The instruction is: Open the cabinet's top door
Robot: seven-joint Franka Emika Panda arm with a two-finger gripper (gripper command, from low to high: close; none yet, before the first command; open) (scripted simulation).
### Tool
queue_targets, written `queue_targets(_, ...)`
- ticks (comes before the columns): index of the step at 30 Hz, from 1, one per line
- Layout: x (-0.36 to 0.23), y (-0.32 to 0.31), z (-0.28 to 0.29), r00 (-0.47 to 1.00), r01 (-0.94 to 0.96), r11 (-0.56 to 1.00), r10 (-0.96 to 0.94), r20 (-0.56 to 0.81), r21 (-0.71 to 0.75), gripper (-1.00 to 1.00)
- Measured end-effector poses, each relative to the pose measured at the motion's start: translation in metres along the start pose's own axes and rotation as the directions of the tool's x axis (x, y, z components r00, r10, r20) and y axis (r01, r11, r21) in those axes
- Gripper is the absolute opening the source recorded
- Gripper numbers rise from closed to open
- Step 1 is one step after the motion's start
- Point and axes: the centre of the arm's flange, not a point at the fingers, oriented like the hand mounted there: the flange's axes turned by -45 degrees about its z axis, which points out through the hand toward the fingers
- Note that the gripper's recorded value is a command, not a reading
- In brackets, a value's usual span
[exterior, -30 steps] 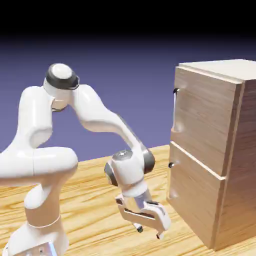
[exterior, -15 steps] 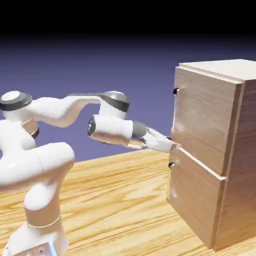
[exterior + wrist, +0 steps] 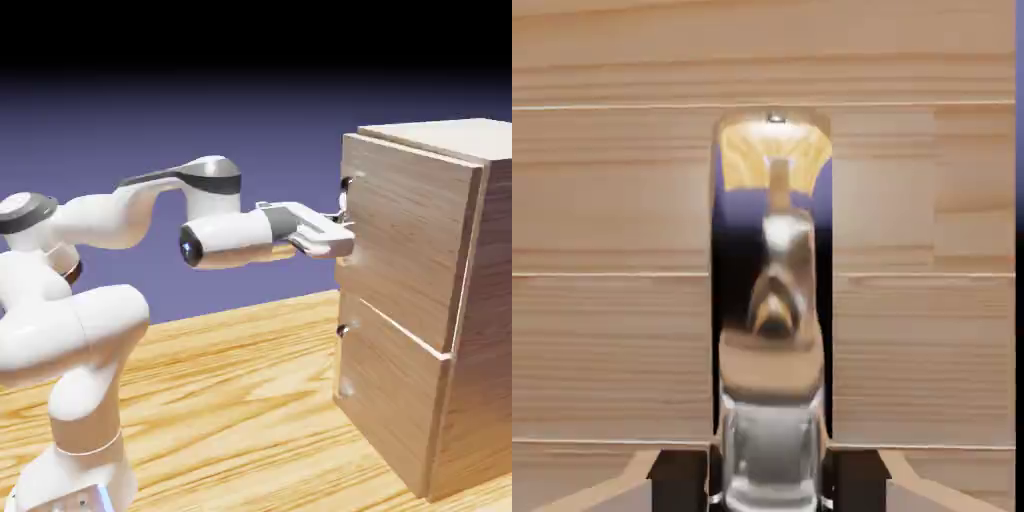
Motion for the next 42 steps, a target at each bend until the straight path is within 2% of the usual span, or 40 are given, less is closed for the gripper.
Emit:
queue_targets(23, 0.0, -0.088, -0.088, 1.0, 0.0, 0.896, 0.0, 0.0, -0.443, -1.0)
queue_targets(42, 0.0, -0.203, -0.127, 1.0, 0.0, 0.616, 0.0, 0.0, -0.788, -1.0)
